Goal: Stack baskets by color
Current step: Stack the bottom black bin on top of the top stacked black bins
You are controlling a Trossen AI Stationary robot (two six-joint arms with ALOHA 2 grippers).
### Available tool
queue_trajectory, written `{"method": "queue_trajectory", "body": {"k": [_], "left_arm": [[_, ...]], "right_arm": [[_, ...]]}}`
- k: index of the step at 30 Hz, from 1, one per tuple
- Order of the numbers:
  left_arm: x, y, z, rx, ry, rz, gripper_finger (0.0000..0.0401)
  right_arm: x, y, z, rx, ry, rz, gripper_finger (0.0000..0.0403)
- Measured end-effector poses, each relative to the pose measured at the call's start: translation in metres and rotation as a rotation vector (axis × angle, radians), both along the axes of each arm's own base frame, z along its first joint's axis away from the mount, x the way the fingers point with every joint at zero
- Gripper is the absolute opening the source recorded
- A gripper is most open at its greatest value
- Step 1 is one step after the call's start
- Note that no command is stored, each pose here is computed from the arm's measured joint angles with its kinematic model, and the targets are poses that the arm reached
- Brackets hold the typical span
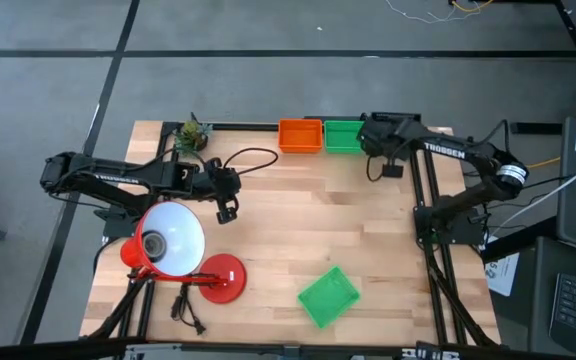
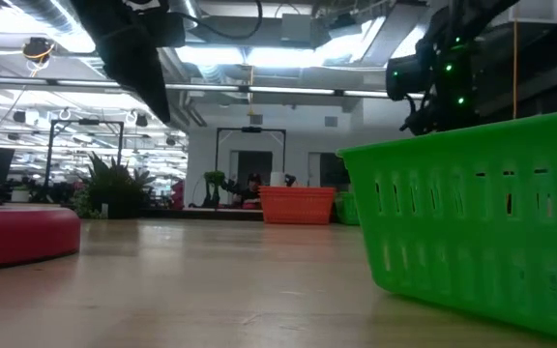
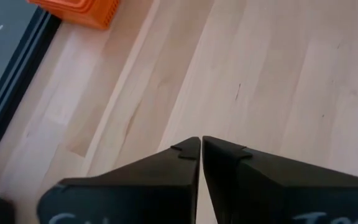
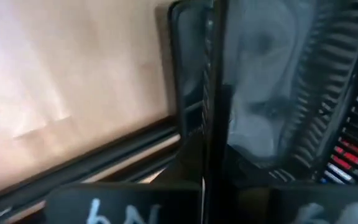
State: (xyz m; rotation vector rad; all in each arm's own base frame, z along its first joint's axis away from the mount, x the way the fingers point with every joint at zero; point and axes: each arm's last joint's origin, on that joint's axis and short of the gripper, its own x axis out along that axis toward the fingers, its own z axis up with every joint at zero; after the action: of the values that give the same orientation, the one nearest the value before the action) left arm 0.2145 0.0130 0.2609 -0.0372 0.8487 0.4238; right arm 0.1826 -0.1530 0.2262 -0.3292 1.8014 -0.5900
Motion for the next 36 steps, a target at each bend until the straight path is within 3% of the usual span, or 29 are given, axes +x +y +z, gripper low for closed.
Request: {"method": "queue_trajectory", "body": {"k": [12,19,24,36], "left_arm": [[0.0,0.0,0.0,0.005,-0.001,0.003,0.0008],[0.0,0.0,0.0,0.005,-0.001,0.005,0.0011],[0.0,0.0,0.0,0.002,-0.002,0.009,0.0011],[0.0,0.0,0.0,0.0,-0.003,0.011,0.0012]], "right_arm": [[-0.008,-0.034,-0.027,0.073,0.099,-0.055,0.0005],[-0.01,-0.041,-0.036,0.105,0.136,-0.063,0.0062],[-0.007,-0.046,-0.036,0.04,0.12,-0.066,0.0104],[-0.007,-0.047,-0.036,0.035,0.188,0.003,0.0116]]}}
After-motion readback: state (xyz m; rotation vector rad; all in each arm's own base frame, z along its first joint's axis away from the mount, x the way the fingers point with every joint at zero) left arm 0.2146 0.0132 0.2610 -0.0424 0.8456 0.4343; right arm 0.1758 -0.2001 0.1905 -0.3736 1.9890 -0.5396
